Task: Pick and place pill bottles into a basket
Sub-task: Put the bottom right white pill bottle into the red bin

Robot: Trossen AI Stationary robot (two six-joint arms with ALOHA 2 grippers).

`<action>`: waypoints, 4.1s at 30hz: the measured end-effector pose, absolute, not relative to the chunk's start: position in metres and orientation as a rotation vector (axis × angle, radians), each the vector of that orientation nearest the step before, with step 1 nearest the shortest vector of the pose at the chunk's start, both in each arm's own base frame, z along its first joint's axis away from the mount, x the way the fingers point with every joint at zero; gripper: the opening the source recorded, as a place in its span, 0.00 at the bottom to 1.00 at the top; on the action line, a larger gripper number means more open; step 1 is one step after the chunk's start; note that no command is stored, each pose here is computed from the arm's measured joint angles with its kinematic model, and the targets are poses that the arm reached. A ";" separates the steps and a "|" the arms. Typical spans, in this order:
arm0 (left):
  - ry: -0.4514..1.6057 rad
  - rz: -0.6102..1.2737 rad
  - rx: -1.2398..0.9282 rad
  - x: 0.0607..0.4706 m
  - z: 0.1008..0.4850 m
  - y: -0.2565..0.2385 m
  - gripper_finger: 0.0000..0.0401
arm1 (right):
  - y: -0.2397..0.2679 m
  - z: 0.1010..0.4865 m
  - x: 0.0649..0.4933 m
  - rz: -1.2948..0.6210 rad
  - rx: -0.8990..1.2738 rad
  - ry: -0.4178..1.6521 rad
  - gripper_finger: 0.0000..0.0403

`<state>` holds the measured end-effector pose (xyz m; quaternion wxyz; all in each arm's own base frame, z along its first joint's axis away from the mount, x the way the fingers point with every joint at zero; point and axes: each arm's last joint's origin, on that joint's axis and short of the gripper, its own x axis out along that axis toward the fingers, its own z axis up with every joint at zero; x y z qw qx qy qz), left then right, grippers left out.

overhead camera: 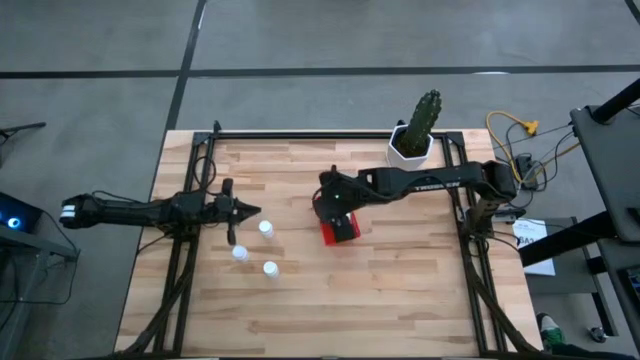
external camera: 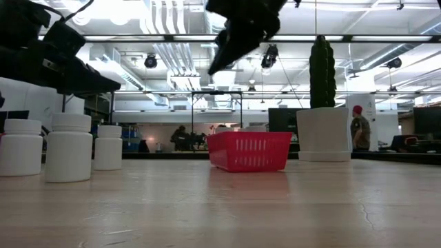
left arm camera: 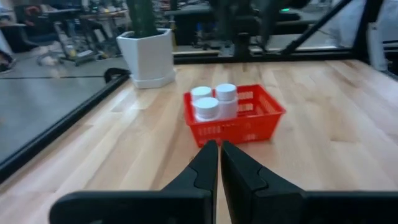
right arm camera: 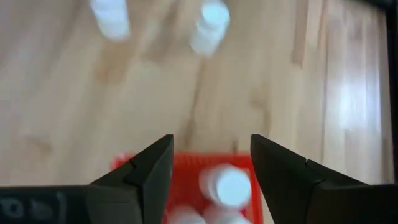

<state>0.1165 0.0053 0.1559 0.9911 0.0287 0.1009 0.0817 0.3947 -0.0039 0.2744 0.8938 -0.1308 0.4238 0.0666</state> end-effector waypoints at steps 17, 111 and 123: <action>0.157 0.246 0.056 0.114 0.163 0.008 0.00 | 0.001 0.248 0.392 0.264 -0.193 0.663 0.50; 0.253 0.098 -0.038 0.112 0.164 0.003 0.00 | -0.020 0.202 0.094 -0.066 0.053 0.033 0.38; 0.271 0.064 -0.040 0.116 0.171 0.002 0.00 | -0.019 0.189 0.091 -0.055 0.055 0.019 0.18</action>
